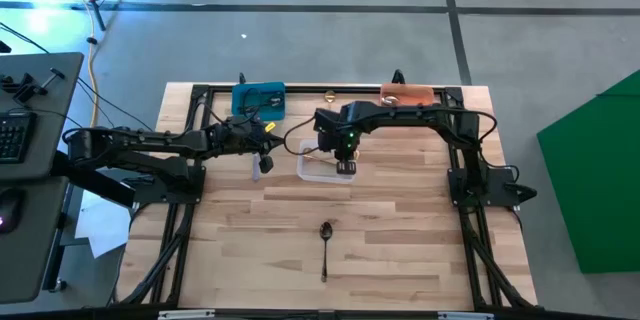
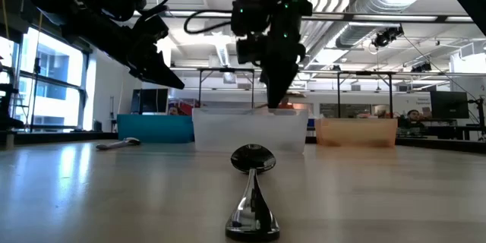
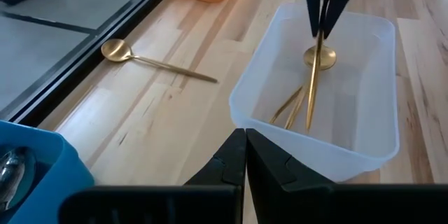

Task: Sort silverware by color (type)
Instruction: Put the golden spoon into the white bin

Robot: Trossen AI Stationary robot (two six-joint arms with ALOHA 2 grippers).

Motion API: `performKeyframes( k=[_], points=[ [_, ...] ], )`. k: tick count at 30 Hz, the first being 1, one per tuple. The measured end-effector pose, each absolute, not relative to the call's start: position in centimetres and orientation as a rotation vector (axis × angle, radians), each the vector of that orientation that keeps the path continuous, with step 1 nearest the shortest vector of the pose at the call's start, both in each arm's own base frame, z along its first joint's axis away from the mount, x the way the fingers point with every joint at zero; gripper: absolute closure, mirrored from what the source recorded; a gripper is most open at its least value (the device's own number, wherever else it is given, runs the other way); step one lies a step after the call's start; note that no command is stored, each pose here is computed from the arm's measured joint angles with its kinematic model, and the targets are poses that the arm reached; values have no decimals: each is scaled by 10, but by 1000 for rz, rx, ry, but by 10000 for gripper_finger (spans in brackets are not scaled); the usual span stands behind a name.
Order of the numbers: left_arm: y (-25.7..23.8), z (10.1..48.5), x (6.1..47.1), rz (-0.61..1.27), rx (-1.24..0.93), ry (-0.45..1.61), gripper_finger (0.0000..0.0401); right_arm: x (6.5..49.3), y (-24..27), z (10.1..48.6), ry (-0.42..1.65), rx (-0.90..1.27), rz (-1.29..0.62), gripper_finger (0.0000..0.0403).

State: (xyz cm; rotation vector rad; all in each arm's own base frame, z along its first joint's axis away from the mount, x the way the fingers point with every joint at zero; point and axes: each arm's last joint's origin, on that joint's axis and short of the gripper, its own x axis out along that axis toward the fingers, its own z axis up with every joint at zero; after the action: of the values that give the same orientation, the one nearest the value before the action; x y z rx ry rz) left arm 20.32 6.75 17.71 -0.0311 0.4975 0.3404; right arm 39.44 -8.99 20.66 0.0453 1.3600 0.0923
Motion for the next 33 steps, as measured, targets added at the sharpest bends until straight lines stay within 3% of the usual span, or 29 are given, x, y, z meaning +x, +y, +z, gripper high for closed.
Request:
performKeyframes(
  k=[7,23,28,33],
  points=[
    [68,177,203,342,-38,496,398,405,-89,227,1261,-111,192,396],
    [68,177,203,345,-53,494,398,406,-87,205,1205,-150,340,397],
    [68,177,203,353,-82,489,398,410,-89,190,1241,-143,335,384],
    [68,177,203,355,-91,487,398,413,-90,192,1236,-148,292,345]
  ],
)
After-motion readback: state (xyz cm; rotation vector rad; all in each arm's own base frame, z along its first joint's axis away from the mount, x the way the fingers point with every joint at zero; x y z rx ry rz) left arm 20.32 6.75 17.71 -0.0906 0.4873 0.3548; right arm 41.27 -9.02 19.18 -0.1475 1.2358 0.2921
